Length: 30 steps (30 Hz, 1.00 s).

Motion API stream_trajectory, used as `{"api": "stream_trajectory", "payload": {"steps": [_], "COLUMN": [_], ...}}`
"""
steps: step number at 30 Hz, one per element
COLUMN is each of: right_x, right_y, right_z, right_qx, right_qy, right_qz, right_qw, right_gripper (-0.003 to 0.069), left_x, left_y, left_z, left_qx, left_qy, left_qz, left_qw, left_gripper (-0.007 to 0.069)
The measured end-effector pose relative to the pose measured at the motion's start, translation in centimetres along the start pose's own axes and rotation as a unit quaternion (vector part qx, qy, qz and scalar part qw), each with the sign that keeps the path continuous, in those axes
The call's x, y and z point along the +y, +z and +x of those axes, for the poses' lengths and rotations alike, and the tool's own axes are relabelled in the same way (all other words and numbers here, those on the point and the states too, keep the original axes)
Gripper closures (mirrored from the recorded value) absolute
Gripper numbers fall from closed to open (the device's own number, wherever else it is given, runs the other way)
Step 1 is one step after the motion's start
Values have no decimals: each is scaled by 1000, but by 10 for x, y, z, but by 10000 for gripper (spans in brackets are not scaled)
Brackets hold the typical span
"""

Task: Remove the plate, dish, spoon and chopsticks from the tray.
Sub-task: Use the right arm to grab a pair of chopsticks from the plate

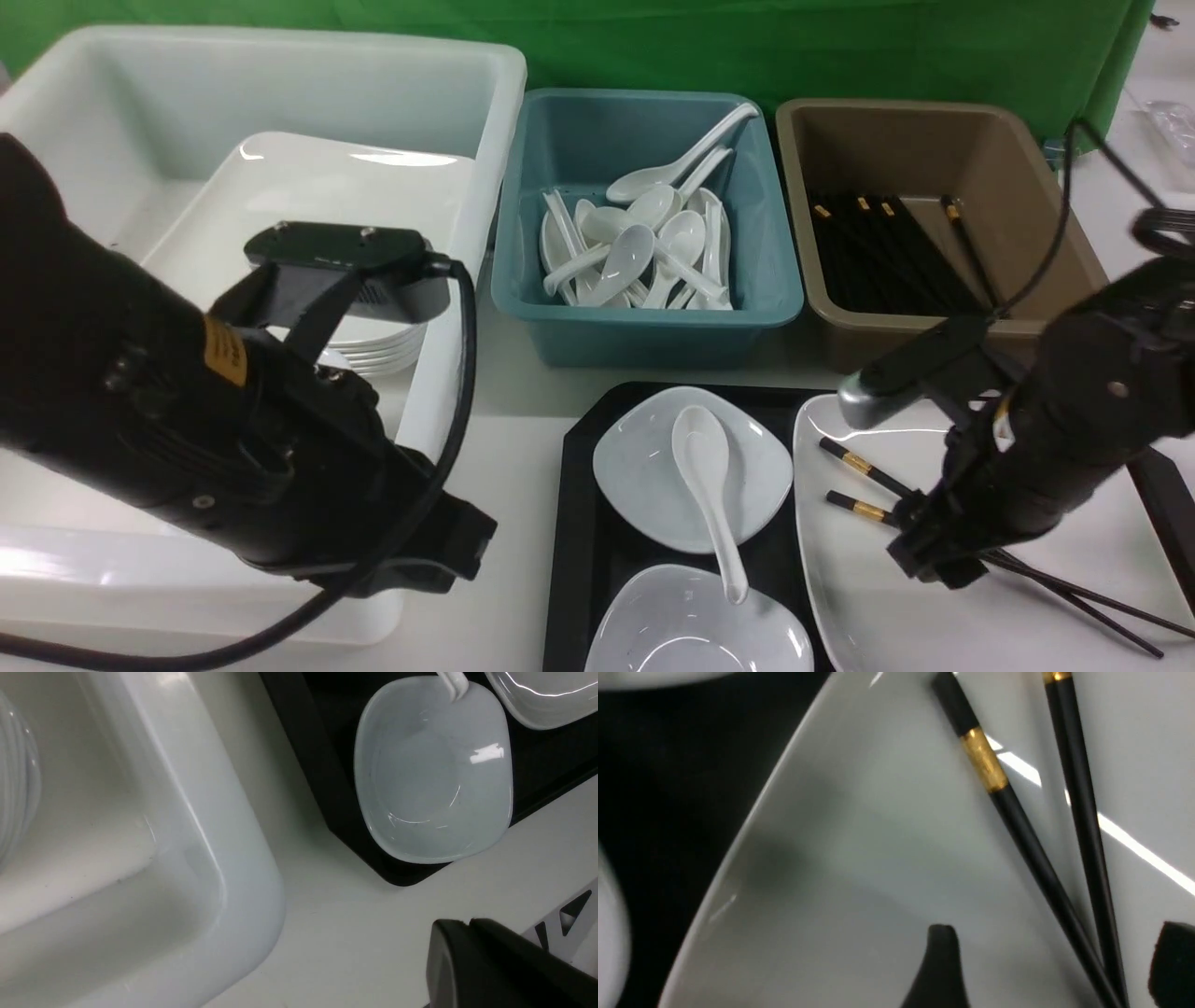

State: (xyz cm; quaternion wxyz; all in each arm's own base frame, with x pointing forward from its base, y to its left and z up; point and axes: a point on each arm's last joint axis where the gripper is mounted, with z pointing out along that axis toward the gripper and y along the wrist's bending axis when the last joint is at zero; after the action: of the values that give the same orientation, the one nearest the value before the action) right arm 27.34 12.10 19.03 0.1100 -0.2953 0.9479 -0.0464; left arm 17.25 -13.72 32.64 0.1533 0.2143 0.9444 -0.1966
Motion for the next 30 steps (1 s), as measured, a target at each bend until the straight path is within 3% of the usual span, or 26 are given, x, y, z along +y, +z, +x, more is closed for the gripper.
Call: {"api": "stream_trajectory", "payload": {"steps": [11,14,17,18,20,30], "right_x": [-27,-32,-33,-33,-33,-27], "right_y": [29,29,29,29,29,17], "right_z": [-3,-2,0,1,2,4], "right_qx": [41,40,47,54,62,68], "right_qy": [65,89,100,104,99,80], "right_qz": [-4,-21,-33,-36,-37,-57], "right_qw": [997,995,993,992,992,993], "right_gripper": [85,163,319,418,526,526], "left_x": [0,0,0,0,0,0], "left_y": [0,0,0,0,0,0], "left_z": [2,2,2,2,2,1], "left_qx": [9,9,9,8,8,7], "left_qy": [0,0,0,0,2,8], "left_qz": [0,0,0,0,0,0], "left_qw": [1000,1000,1000,1000,1000,1000], "left_gripper": [622,618,617,617,617,617]}}
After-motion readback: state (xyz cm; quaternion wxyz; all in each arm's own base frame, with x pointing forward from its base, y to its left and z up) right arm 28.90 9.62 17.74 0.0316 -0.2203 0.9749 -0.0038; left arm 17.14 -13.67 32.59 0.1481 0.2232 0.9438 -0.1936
